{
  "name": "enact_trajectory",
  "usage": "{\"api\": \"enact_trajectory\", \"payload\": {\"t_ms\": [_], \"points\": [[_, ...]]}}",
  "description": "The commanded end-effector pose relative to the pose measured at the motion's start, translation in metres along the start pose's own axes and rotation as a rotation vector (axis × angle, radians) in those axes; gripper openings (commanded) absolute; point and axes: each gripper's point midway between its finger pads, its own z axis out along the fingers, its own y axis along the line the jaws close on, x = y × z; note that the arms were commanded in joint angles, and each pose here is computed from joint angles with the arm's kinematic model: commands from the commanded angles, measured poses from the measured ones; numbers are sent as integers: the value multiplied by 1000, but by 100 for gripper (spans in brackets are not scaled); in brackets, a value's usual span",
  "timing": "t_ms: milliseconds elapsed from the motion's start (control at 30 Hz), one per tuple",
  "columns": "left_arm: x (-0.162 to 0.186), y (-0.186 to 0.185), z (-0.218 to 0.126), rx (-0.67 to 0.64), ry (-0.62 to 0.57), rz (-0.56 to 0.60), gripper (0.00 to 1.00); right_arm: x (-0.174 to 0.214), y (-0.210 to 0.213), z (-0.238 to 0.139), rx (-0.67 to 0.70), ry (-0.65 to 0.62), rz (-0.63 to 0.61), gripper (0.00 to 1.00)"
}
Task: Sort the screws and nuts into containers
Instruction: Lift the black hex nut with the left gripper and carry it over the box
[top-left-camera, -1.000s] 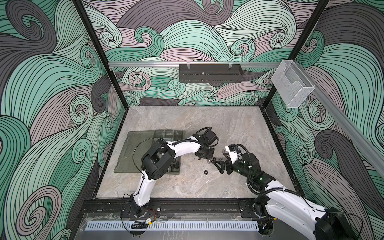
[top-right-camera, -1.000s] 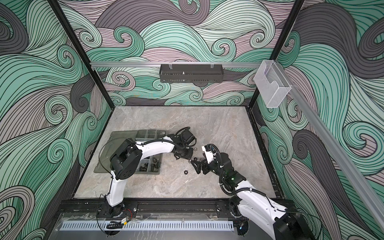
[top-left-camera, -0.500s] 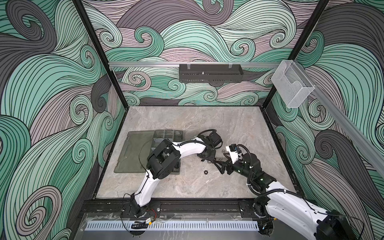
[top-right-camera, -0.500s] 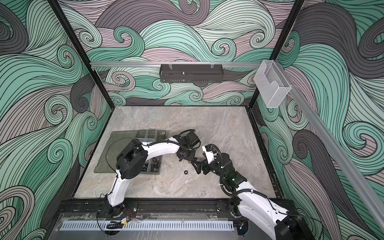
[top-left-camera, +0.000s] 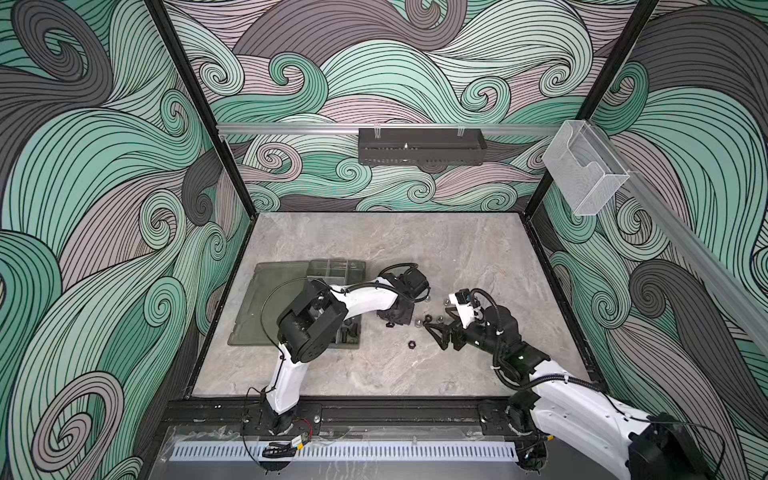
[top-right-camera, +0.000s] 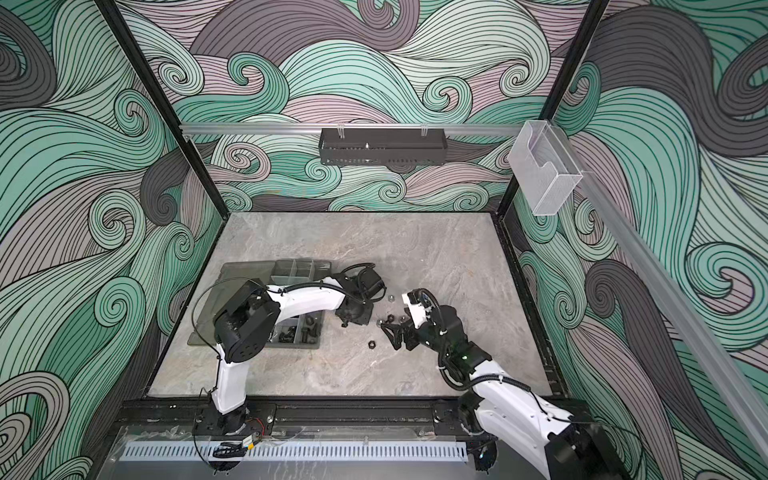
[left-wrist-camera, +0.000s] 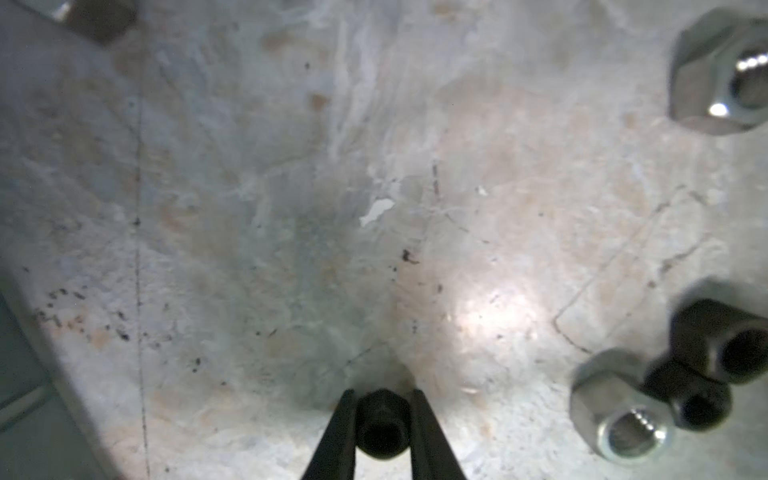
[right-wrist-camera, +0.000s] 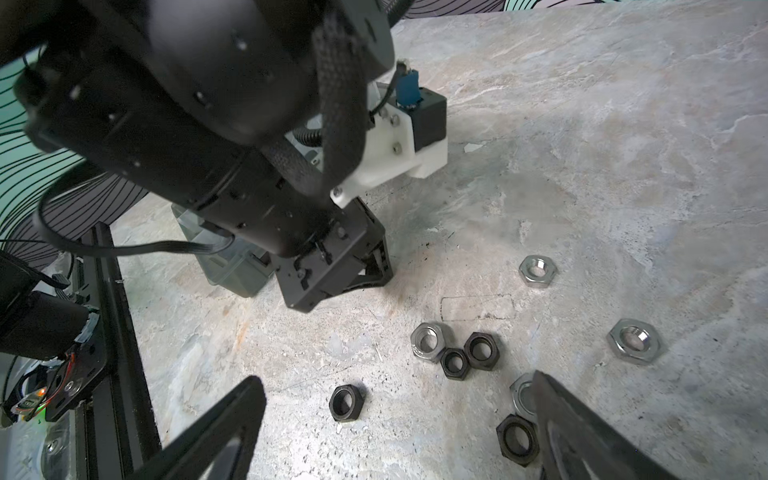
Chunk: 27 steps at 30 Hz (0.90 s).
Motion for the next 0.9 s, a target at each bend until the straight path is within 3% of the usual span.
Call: {"api": "enact_trajectory", "payload": {"t_ms": [0, 367, 867], "points": [[11, 6, 3, 26, 42, 0, 22, -8, 4, 0, -21, -22, -32, 99], [-4, 11, -17, 43, -12, -24, 21, -7, 6, 3, -40, -7, -31, 99], [-14, 36, -79, 70, -99, -82, 21, -4, 19, 11, -135, 16, -28, 99]]}}
